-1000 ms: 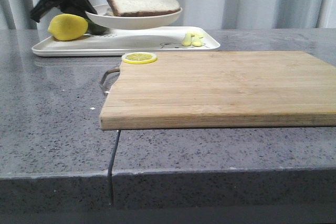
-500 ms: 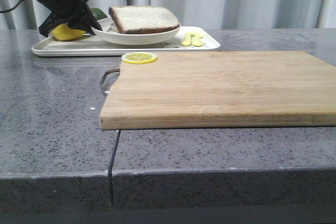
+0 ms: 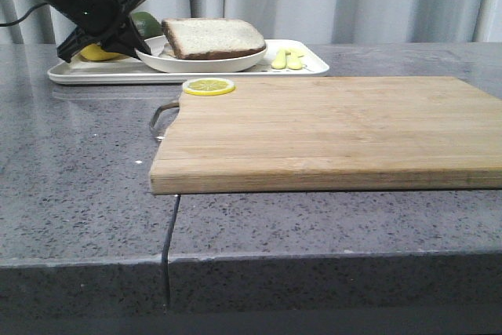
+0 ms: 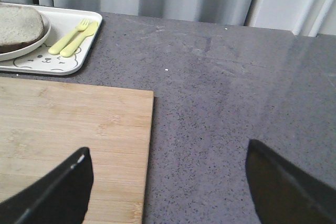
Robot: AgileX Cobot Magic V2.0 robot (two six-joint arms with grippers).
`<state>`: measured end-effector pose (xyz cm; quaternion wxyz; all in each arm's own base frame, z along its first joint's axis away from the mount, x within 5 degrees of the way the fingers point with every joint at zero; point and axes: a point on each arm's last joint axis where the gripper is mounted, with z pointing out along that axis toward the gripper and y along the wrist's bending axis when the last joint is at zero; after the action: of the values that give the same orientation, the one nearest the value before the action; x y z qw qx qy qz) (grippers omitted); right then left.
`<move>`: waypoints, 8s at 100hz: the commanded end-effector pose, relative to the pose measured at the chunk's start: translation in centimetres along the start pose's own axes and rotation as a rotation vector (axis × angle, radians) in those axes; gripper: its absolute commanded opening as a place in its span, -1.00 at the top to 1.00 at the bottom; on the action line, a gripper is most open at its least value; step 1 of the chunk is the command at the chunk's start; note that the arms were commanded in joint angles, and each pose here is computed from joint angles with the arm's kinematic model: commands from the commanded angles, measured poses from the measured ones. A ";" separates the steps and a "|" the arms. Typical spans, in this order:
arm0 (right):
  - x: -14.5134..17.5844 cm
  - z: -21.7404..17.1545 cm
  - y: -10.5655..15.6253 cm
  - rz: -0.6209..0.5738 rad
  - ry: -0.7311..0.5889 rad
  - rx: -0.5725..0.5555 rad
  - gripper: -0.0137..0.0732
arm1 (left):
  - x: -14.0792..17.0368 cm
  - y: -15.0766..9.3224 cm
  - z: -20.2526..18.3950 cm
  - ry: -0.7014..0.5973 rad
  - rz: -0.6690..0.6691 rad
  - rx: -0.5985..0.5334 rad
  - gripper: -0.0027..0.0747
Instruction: Place bread and move sandwich to tray
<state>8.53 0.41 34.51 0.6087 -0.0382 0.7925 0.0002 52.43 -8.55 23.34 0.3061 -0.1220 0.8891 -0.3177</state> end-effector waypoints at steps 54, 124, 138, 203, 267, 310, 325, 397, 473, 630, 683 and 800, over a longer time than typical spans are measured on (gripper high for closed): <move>-1.4 -0.3 -0.1 -0.014 -0.093 0.012 -0.68 | -2.0 -3.7 -3.7 -0.116 0.014 0.086 0.72; -1.4 -0.3 -0.1 -0.014 -0.094 0.012 -0.68 | -2.3 -4.5 -5.8 -0.118 0.106 0.038 -0.02; -1.5 -0.3 -0.1 -0.014 -0.103 0.012 -0.68 | -2.6 -5.1 -7.3 -0.119 0.126 0.037 -0.02; -1.5 -0.3 -0.1 -0.014 -0.104 0.012 -0.68 | -2.5 -12.4 -24.7 -0.390 0.491 -0.133 -0.02; -1.8 -0.8 -0.1 -0.063 -0.222 0.020 -0.68 | 12.9 -8.6 -37.0 -0.781 0.554 -0.101 -0.02; 4.2 -4.1 0.1 -0.062 -0.362 0.030 -0.68 | 26.2 -0.8 -38.7 -0.935 0.563 -0.066 -0.02; 5.7 -4.6 0.2 -0.061 -0.343 0.030 -0.68 | 29.3 1.2 -38.5 -0.953 0.571 -0.053 -0.02; 6.3 -4.4 0.2 -0.061 -0.298 0.028 0.61 | 31.2 3.4 -36.7 -0.926 0.540 -0.047 0.84; 6.3 -4.4 0.2 -0.060 -0.298 0.028 0.84 | 31.2 3.4 -36.7 -0.926 0.535 -0.044 0.98; 6.3 -4.4 0.2 -0.060 -0.296 0.028 0.84 | 35.0 9.4 -31.2 -0.855 0.653 -0.193 0.98; 6.3 -4.4 0.2 -0.060 -0.296 0.028 0.84 | 35.0 9.4 -31.2 -0.855 0.653 -0.193 0.98; 14.1 0.9 0.7 0.046 -0.327 -0.002 0.84 | 35.0 9.4 -31.2 -0.855 0.653 -0.193 0.98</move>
<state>5.69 0.40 19.36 0.6802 -0.0280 0.7322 0.0201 5.57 -0.39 19.70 0.6755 0.0184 0.7364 -0.0336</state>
